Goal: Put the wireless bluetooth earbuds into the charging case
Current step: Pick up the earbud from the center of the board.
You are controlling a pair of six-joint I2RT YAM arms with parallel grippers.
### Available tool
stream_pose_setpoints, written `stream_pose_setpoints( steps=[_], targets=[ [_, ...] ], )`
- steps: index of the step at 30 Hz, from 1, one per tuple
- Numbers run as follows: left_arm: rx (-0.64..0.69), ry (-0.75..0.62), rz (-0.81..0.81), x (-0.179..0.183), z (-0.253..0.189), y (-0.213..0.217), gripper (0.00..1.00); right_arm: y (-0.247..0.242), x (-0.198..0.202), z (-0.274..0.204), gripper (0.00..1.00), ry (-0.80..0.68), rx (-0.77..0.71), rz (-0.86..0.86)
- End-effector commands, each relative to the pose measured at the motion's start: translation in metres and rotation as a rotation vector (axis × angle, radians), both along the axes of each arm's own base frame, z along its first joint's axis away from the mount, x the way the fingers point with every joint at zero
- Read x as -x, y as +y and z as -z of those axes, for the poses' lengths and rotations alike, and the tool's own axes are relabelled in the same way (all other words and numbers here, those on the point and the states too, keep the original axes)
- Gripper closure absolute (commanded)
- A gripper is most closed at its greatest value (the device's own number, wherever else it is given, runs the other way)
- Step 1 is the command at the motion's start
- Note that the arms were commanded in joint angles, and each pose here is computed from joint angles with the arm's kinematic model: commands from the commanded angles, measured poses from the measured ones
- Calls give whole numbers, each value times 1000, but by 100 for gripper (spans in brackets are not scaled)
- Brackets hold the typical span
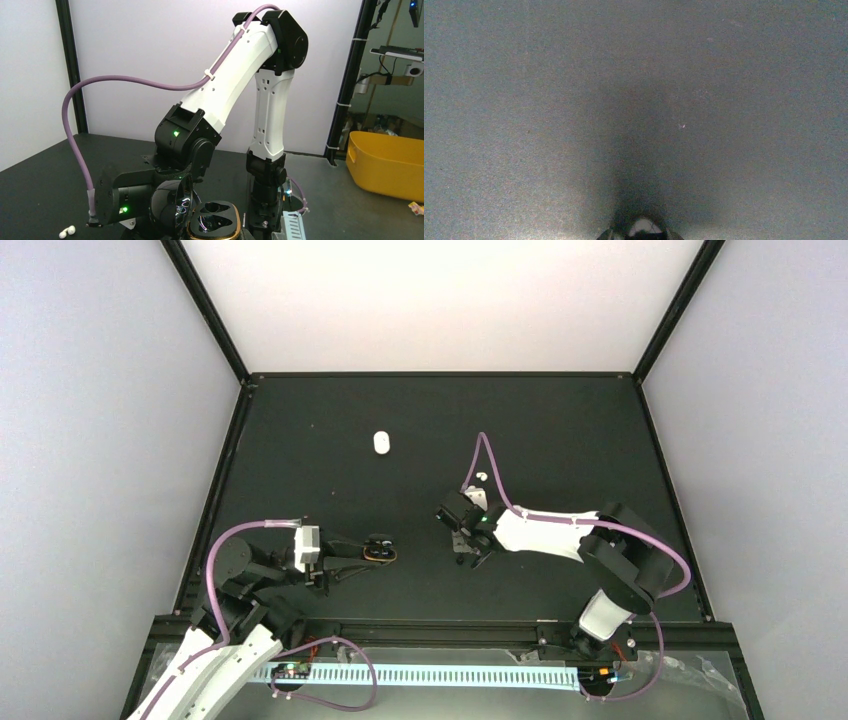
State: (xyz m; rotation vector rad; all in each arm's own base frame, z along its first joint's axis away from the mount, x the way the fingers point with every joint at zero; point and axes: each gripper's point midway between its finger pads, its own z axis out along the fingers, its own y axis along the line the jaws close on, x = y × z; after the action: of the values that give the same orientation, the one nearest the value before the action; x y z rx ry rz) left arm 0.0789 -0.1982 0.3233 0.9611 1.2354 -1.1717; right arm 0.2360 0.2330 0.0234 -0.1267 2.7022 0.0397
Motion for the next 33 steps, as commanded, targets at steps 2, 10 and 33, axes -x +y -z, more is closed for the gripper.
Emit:
stream_pose_setpoints(
  steps=[2, 10, 33],
  targets=[
    [7, -21, 2, 4, -7, 2, 98, -19, 21, 24, 77, 85, 78, -12],
    [7, -18, 1, 3, -7, 2, 98, -20, 21, 21, 84, 75, 70, -11],
    [0, -7, -2, 0, -5, 0, 98, -24, 10, 20, 73, 51, 103, -9]
  ],
)
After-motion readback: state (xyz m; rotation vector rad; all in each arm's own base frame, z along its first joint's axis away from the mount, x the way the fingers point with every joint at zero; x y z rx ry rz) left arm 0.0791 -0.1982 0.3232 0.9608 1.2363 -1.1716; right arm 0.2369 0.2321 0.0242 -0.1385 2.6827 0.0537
